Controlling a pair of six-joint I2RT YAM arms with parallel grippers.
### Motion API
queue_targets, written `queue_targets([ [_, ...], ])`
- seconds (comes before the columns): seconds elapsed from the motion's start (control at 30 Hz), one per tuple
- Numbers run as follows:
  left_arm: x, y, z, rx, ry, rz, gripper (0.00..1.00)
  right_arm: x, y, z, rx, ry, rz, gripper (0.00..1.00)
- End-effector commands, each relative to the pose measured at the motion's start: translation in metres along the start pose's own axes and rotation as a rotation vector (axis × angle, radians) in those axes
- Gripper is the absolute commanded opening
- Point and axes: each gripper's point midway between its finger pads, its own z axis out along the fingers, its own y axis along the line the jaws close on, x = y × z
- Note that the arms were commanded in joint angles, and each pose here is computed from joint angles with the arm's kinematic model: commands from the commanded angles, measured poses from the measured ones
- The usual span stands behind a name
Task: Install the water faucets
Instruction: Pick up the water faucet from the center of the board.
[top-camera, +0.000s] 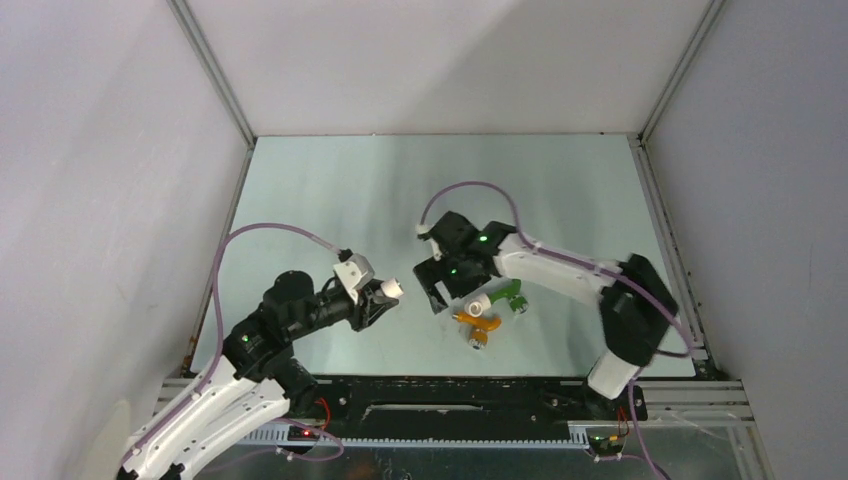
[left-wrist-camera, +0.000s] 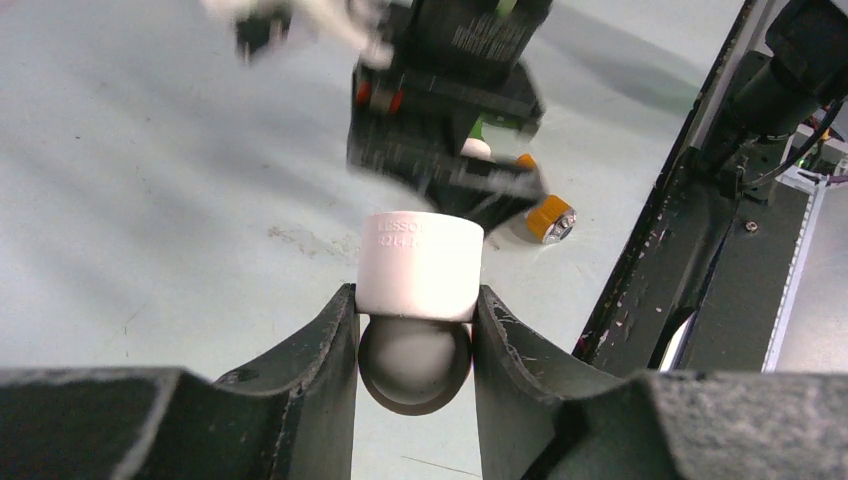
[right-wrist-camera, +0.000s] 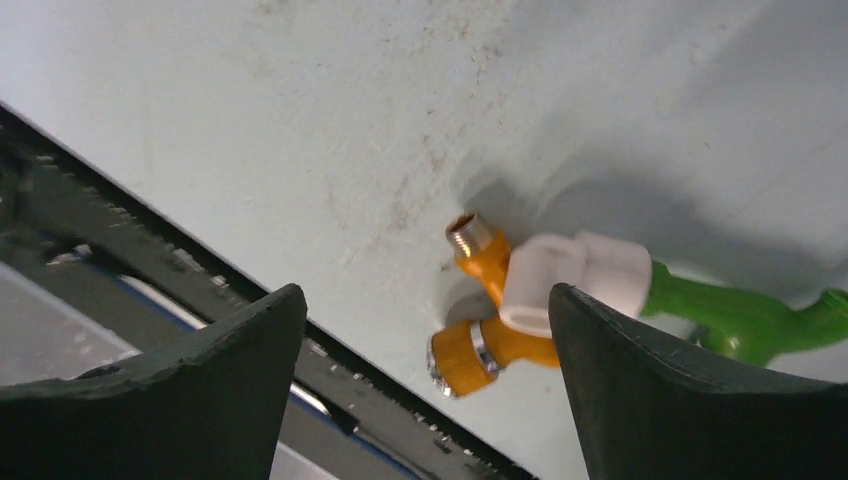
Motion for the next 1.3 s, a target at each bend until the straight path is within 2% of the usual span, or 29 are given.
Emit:
queue_targets([
  [0.0,-0.016,-0.003,0.007,0.014,-0.055,-0.045,0.0,-0.024,0.004,-0.057,-0.147,-0.218,0.128,0.93],
  [0.23,0.005,-0.014,0.04,0.082,-0.04,-0.235,0.0,0.018,-0.033,-0.081,-0.368,-0.325,0.45,0.92],
  [0.37,0.011,-0.026,0.068,0.132,-0.057,-0.3,0.0,0.051,-0.042,-0.064,-0.509,-0.286,0.616,0.89],
  [0.57,0.037,-0.028,0.122,0.105,0.094,-0.357,0.0,0.071,-0.041,-0.044,-0.654,-0.261,0.772,0.82],
  [0.83,0.079,-0.029,0.176,0.064,0.248,-0.421,0.0,0.087,-0.052,-0.008,-0.643,-0.268,0.86,0.75],
  [1.0,0.112,-0.029,0.18,-0.001,0.371,-0.457,0.0,0.083,-0.061,0.006,-0.611,-0.302,0.903,0.7],
  [1.27,0.129,-0.023,0.178,-0.084,0.412,-0.51,0.0,0.068,-0.052,0.014,-0.685,-0.349,0.884,0.64],
])
